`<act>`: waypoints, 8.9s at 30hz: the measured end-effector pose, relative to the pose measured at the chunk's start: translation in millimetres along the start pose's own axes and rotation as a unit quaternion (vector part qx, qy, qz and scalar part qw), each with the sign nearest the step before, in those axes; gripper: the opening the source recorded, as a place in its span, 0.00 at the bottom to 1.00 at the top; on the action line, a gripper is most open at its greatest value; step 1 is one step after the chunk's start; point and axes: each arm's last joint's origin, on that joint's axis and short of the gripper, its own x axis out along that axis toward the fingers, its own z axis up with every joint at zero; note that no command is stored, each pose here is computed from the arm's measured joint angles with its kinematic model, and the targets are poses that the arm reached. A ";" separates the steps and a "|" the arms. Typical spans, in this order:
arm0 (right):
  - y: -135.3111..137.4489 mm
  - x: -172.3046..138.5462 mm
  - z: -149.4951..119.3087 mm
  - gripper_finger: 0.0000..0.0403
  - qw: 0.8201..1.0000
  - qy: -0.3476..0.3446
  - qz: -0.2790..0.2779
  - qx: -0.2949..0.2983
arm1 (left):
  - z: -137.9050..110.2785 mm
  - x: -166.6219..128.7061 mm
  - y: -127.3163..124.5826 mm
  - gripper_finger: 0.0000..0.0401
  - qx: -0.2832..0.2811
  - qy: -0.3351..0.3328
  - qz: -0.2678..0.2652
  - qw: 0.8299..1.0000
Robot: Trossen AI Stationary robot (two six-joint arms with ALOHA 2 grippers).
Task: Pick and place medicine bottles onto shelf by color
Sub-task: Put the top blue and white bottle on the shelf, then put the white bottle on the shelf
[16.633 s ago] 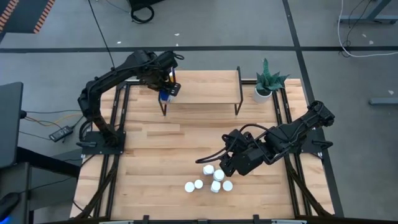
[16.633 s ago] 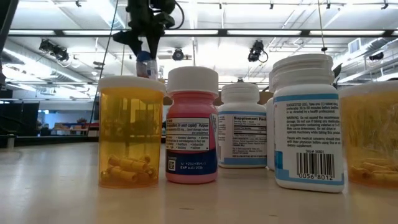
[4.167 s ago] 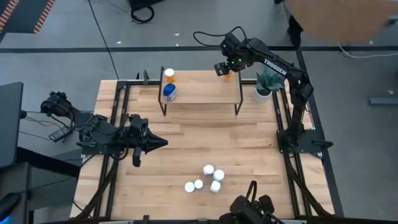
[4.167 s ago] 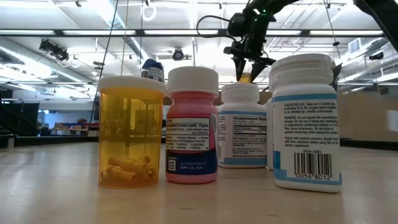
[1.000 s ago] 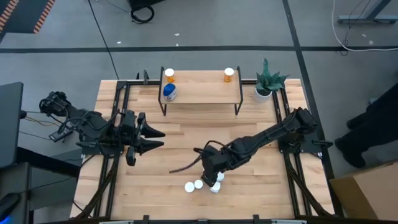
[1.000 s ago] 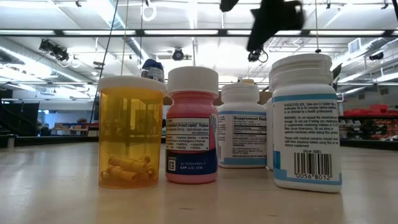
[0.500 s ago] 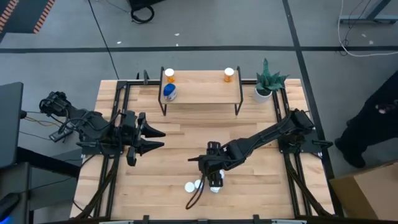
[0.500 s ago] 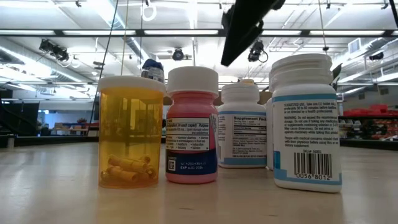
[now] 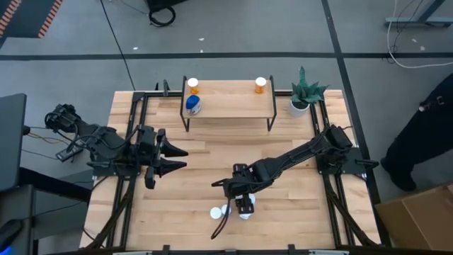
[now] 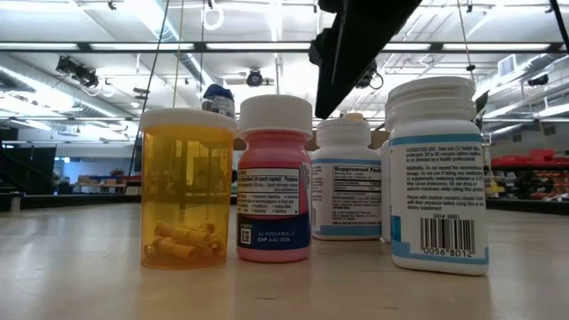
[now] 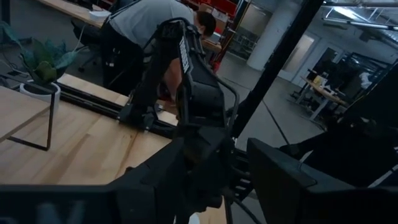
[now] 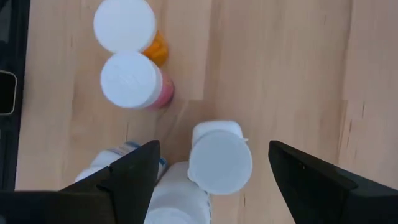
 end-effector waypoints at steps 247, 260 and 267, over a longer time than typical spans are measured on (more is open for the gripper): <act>-105.7 -139.3 43.1 0.63 0.961 0.037 -0.052 0.270 | 0.6 -1.0 7.0 0.43 -0.029 -0.048 0.107 0.993; 10.5 -57.3 15.1 0.63 0.916 0.109 0.014 0.386 | -0.9 -0.4 4.3 0.43 -0.041 -0.021 0.059 0.997; 38.4 -39.6 -7.5 0.63 0.866 0.123 -0.036 0.484 | -1.8 -0.2 2.7 0.44 -0.044 -0.004 0.032 0.999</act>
